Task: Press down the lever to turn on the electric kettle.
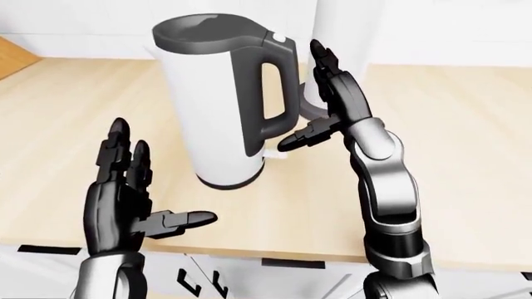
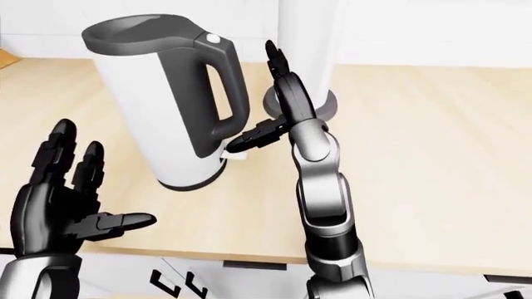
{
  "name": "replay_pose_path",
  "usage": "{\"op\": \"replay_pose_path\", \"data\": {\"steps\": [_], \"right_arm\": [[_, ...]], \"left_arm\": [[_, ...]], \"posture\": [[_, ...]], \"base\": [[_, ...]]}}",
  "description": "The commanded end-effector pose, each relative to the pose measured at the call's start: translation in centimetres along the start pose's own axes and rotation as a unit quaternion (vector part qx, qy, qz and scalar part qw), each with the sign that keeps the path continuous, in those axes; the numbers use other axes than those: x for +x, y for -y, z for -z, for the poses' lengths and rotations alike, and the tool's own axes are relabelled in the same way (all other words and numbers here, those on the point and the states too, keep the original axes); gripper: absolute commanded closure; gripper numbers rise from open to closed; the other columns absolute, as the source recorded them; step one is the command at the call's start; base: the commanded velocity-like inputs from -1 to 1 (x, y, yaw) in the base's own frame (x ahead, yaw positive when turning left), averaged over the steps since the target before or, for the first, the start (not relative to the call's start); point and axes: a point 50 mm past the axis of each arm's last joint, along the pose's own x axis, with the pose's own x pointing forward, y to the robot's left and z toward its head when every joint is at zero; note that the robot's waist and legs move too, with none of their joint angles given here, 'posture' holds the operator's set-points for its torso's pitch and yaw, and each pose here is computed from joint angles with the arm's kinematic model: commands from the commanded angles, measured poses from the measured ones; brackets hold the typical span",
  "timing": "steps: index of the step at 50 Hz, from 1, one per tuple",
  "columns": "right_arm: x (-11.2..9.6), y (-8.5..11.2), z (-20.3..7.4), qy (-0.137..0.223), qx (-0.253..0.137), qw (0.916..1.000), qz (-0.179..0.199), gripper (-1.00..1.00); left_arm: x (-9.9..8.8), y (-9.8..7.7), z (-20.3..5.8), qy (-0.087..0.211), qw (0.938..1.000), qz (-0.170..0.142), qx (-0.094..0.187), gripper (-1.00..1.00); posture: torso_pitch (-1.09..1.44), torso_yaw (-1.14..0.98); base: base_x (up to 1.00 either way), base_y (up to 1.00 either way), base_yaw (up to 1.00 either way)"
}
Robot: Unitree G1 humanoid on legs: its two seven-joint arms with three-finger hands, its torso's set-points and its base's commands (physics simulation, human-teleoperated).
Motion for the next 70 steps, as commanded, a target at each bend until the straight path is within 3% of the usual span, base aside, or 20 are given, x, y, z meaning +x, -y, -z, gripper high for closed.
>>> {"op": "replay_pose_path", "data": {"steps": [1,38,70], "right_arm": [[0.0,0.5,-1.1,0.031,-0.008,0.9994,0.014,-1.00],[1.6,0.3,1.4,0.001,-0.009,1.0000,-0.001,-1.00],[3.3,-1.2,4.7,-0.036,-0.027,0.9983,-0.037,-1.00]], "left_arm": [[-0.1,0.2,-1.3,0.039,0.9992,0.005,0.003,-1.00],[-0.1,0.1,-1.4,0.042,0.9991,0.004,0.001,-1.00],[-0.3,0.2,-1.4,0.043,0.9991,0.006,-0.001,-1.00]], "posture": [[0.00,0.00],[0.00,0.00],[0.00,0.00]], "base": [[0.00,0.00,0.00],[0.00,0.00,0.00],[0.00,0.00,0.00]]}}
